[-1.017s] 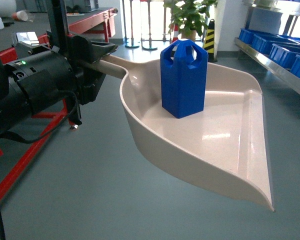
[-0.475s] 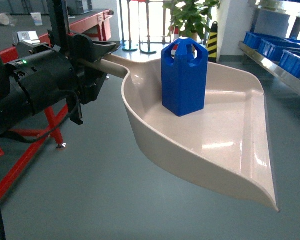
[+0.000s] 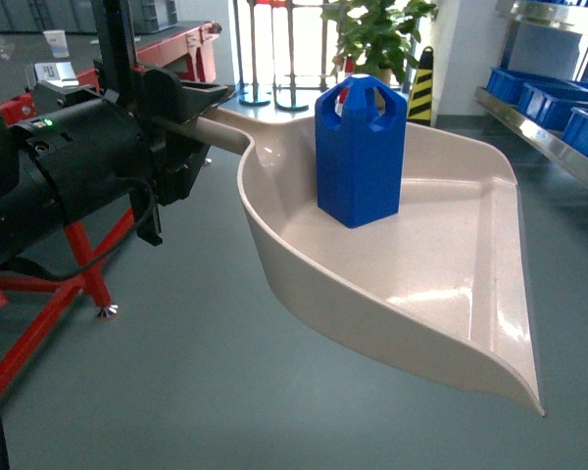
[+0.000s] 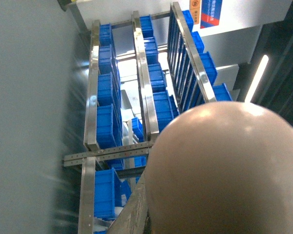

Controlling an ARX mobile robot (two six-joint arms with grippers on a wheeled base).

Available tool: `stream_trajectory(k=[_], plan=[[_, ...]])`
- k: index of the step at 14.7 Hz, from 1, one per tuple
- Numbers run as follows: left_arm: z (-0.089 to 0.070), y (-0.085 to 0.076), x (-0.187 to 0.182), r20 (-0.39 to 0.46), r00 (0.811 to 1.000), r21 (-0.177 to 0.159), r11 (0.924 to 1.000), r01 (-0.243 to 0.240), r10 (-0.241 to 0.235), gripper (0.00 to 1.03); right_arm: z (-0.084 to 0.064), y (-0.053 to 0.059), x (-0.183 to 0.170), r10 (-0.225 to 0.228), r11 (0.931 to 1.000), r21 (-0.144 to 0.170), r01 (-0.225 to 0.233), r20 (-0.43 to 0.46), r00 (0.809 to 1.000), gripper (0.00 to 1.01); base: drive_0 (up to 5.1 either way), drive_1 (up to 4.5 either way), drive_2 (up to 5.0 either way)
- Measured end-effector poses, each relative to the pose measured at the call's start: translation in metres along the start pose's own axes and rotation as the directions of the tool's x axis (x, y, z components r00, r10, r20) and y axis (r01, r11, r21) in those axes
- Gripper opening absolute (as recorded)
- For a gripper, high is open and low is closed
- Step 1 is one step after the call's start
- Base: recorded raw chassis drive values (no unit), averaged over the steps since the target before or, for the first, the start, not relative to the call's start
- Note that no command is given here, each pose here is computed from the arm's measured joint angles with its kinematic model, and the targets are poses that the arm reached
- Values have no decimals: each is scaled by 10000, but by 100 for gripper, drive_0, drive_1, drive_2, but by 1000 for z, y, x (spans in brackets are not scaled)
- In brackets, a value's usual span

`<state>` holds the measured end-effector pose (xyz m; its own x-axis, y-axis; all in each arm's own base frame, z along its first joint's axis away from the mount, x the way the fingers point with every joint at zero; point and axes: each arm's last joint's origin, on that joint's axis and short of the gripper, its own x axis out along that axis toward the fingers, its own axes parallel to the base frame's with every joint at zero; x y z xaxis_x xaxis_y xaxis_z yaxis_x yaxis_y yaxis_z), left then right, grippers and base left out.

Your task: Place part in tray to right shelf

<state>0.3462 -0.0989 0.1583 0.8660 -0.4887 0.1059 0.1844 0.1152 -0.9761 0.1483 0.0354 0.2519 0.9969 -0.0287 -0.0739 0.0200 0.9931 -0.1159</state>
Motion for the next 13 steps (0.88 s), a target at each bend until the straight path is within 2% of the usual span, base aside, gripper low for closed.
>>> stream_trajectory(k=[13], plan=[[0,0,0,-5,10000,2,10000,-7,7,14,0,0,0,5,10000,-4,-5,-10,10000,98,-4,423,-431]])
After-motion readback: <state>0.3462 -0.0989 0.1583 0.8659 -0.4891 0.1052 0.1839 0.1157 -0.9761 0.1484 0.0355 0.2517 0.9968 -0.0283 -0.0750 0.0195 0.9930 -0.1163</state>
